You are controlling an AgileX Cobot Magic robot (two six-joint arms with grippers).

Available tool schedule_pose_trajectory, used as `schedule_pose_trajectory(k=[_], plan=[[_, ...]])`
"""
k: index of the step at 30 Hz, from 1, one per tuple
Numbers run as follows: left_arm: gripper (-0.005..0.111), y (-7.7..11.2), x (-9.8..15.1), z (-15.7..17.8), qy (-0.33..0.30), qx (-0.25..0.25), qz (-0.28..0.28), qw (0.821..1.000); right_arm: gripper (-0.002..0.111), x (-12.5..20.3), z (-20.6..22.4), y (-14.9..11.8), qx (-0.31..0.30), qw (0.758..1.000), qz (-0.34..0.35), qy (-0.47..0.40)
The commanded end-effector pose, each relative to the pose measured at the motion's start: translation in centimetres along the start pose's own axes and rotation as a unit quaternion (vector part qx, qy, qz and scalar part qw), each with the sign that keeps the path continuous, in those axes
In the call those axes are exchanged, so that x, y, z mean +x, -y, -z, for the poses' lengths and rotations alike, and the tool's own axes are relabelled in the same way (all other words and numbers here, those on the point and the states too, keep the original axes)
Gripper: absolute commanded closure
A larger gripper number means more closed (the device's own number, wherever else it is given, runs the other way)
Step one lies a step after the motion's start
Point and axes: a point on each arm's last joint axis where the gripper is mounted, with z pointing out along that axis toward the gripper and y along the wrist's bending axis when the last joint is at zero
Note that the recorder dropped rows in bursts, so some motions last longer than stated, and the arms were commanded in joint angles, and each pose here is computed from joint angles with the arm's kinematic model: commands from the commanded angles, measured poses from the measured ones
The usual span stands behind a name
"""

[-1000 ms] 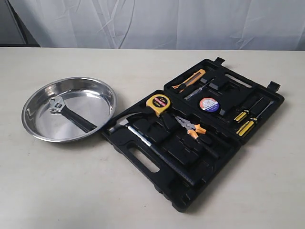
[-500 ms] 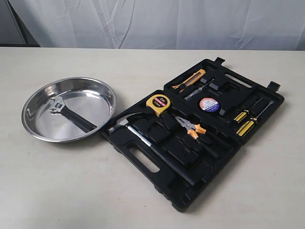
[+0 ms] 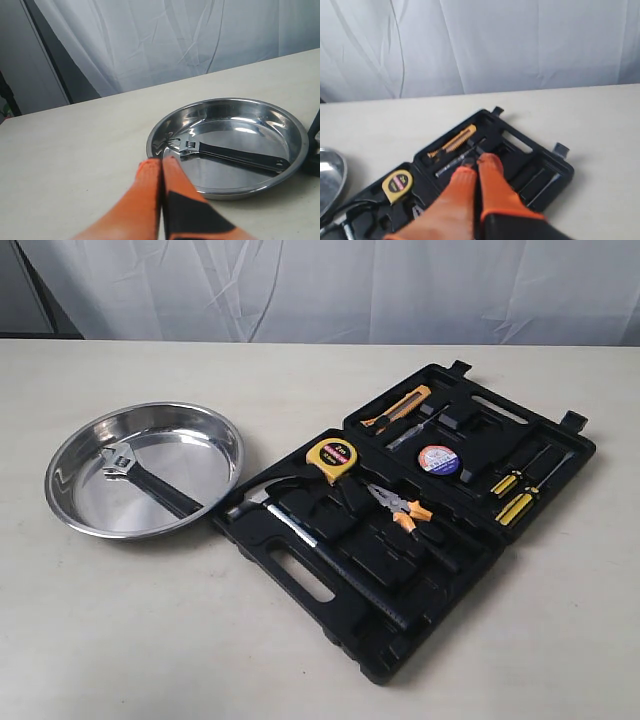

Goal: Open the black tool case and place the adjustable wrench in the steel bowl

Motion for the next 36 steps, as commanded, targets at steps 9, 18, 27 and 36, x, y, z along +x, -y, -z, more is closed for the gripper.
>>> schedule_pose_trajectory(k=[9,18,27,36], plan=[[0.106,0.0,-0.2,0.1,0.009,-0.001,0.002,1.0,0.109,13.6,-0.3,4.4,0.052,0.975,-0.184,0.114],[0.106,0.0,-0.2,0.1,0.009,-0.001,0.002,1.0,0.109,16.8,0.5,5.3,0.098,0.943,-0.28,0.152],[0.106,0.0,-0.2,0.1,0.009,-0.001,0.002,1.0,0.109,16.9,0.6,5.4,0.113,0.952,-0.244,0.145],[0.106,0.0,-0.2,0.1,0.009,-0.001,0.002,1.0,0.109,16.8,0.6,5.4,0.111,0.952,-0.243,0.149]])
